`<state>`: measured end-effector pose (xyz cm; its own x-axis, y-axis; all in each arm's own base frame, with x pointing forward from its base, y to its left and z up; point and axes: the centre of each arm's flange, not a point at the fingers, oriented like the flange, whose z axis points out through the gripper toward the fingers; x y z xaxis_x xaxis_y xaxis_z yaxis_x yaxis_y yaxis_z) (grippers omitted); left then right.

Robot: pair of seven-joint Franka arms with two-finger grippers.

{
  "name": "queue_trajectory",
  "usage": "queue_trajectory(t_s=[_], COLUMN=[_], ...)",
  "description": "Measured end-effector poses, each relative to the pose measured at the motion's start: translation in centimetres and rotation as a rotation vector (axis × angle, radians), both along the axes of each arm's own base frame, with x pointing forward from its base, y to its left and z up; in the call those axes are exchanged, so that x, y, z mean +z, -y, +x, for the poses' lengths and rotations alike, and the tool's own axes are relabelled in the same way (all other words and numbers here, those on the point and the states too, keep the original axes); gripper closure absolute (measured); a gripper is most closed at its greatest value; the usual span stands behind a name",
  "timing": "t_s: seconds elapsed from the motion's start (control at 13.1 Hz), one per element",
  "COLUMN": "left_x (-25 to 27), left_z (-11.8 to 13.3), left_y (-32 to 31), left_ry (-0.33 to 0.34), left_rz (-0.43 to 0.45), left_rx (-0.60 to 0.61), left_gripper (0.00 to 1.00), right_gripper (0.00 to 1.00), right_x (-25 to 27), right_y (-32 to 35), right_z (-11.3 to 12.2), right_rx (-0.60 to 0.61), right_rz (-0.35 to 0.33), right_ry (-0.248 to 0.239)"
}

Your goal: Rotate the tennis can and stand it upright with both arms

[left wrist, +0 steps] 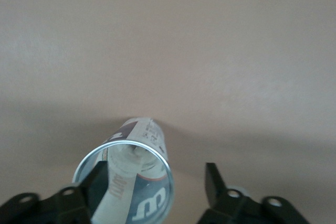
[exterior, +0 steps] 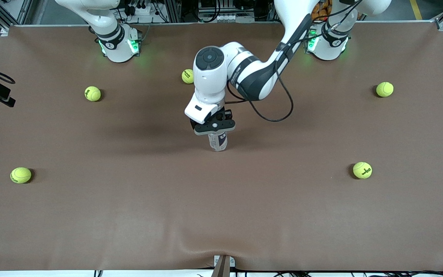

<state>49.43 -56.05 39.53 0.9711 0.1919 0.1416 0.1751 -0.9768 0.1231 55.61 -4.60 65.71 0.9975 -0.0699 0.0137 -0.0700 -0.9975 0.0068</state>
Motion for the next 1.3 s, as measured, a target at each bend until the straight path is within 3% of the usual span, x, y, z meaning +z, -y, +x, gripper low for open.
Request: queue_trajectory(t_s=[0.08,0.31,0.69,0.99,1.3], left_x=[2.8,11.2,19.3,22.7,22.8], left_z=[0.6,3.1,7.8,9.7,8.4], left_y=[-0.7,-6.1,-21.8,-35.3,-45.2], left_ry=[0.028,0.08,0.009,-0.07,-0.128], left_rz=[-0.027,-0.065,0.033,0.124,0.156], left_rx=[0.012,0.085,0.212,0.099,-0.054], left_gripper=[0.03,0.0,0.0,0.0,0.0], right_gripper=[0.0,0.0,0.0,0.0,0.0], right_x=[0.0,0.0,0.0,0.0,0.0], right_y=[0.0,0.0,0.0,0.0,0.0], right_z=[0.0,0.0,0.0,0.0,0.0], right_rx=[0.0,-0.001,-0.001,-0.001,-0.001], right_rz=[0.0,0.0,0.0,0.0,0.0], right_ry=[0.0,0.0,0.0,-0.001,-0.001])
